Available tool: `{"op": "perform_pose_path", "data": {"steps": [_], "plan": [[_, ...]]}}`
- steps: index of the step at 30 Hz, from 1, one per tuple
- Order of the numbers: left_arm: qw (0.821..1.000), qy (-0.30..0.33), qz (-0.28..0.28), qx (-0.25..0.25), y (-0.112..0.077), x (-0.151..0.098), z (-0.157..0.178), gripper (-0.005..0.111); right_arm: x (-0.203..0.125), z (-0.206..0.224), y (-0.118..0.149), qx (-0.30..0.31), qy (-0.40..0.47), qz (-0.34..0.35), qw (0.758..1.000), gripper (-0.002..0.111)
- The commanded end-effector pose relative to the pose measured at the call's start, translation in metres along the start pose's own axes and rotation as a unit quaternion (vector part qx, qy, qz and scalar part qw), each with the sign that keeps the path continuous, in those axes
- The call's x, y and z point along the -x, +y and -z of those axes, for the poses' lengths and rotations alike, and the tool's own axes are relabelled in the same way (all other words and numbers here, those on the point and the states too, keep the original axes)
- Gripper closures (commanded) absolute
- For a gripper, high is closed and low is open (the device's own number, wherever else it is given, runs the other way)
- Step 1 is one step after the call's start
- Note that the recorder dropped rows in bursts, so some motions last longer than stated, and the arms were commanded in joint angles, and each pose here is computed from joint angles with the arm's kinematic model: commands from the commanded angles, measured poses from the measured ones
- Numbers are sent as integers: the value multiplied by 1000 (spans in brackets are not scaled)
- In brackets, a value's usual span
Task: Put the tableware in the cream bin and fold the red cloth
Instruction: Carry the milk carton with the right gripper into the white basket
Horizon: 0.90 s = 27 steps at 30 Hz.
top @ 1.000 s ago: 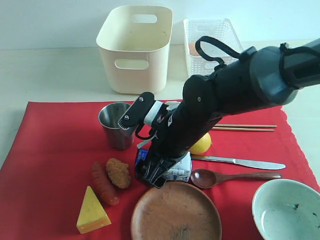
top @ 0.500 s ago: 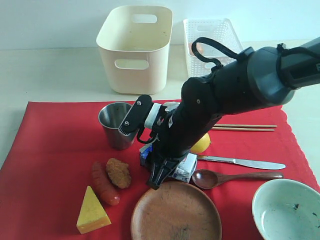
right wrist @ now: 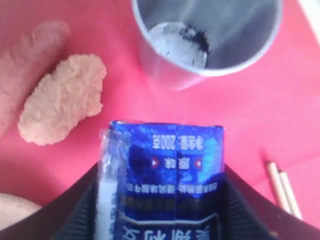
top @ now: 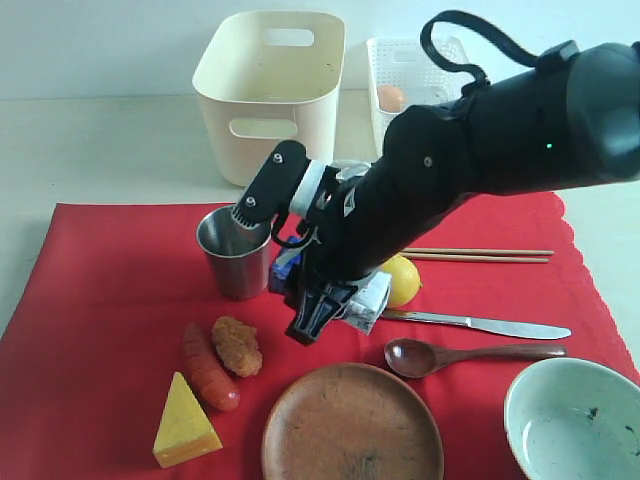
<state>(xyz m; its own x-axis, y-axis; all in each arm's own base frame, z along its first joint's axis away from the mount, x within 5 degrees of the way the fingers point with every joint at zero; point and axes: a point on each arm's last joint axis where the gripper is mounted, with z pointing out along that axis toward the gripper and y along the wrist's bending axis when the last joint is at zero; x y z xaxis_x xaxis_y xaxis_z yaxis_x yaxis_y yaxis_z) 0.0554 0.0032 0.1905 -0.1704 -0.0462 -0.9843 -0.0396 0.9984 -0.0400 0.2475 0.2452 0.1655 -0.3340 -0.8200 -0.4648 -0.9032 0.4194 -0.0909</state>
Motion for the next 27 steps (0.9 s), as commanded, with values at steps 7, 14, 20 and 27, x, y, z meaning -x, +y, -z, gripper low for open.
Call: {"op": "perform_pose_path", "data": {"steps": [7, 14, 20, 27], "plan": [[1000, -3, -3, -4, 0, 0, 0, 104, 15, 35, -22, -42, -65, -46, 996, 108], [1000, -3, -3, -4, 0, 0, 0, 104, 19, 51, -59, -70, -86, -123, 986, 108], [1000, -3, -3, -4, 0, 0, 0, 104, 17, 63, -87, -90, -109, -172, 975, 108], [1000, -3, -3, -4, 0, 0, 0, 104, 6, 73, -133, -139, -139, -225, 954, 108]]}}
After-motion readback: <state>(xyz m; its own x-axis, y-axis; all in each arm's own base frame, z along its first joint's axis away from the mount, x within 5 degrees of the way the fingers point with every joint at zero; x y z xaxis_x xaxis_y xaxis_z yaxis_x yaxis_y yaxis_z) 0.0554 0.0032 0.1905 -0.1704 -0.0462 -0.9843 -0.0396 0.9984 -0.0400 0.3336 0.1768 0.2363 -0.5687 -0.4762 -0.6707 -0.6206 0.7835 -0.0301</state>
